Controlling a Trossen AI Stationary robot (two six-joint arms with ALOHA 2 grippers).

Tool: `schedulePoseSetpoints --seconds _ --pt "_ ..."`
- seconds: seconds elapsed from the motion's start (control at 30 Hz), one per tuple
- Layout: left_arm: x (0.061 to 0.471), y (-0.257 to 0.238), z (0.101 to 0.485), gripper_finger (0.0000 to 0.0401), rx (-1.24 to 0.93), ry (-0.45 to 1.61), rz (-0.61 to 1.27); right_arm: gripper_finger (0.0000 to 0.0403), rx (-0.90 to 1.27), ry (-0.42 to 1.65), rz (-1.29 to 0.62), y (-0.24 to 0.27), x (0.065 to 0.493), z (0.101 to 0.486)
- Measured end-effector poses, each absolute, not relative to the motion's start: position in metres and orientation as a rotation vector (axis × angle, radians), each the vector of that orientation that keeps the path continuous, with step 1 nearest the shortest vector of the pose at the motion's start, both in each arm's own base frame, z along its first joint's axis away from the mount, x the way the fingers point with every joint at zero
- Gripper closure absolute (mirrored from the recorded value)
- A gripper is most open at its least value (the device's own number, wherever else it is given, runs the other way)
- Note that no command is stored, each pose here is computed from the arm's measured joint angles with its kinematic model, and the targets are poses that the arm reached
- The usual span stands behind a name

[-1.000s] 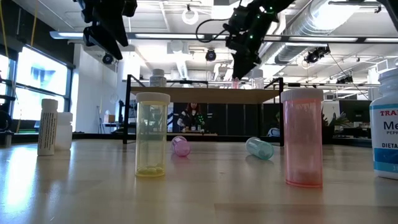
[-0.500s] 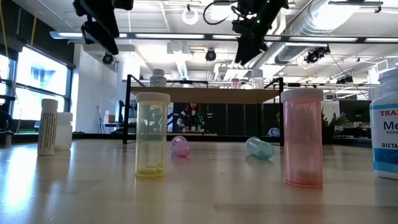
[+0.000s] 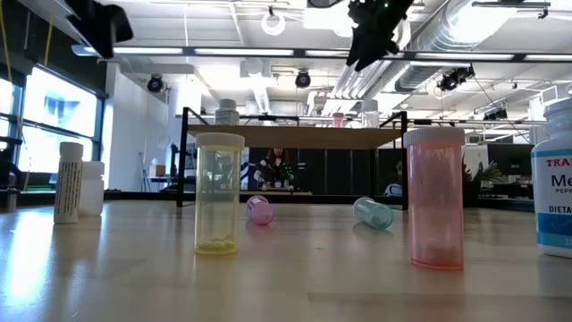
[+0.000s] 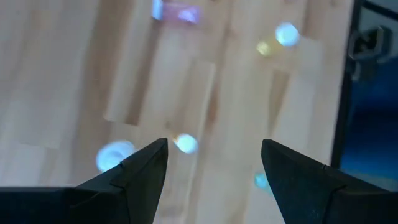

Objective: Pick and place medicine bottles onto shelf by color
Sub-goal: Put the bottom light blue medicine bottle on the shelf

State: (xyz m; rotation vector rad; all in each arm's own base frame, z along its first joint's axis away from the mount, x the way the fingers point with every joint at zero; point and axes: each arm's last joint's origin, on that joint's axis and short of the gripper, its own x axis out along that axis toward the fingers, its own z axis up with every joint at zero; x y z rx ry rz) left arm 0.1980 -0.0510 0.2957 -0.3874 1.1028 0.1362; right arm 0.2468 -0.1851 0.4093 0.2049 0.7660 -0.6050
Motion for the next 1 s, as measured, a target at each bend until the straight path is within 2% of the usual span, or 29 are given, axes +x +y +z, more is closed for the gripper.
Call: schedulePoseSetpoints --seconds 0.47,0.77,1.0 --pt "0.184 -0.127 0.280 0.0153 -0.348 1.209 -0.028 0.0206 0.297 0.724 -0.573 -0.158 0.254 0.416" --pt "0.189 -0.174 0.252 0.0153 -0.302 1.227 -0.034 0.0206 0.312 0.724 -0.552 -0.149 0.259 0.416" --pt "0.199 -0.189 0.223 0.0153 -0.247 1.281 0.068 0.0206 0.319 0.744 -0.537 -0.143 0.261 0.414"
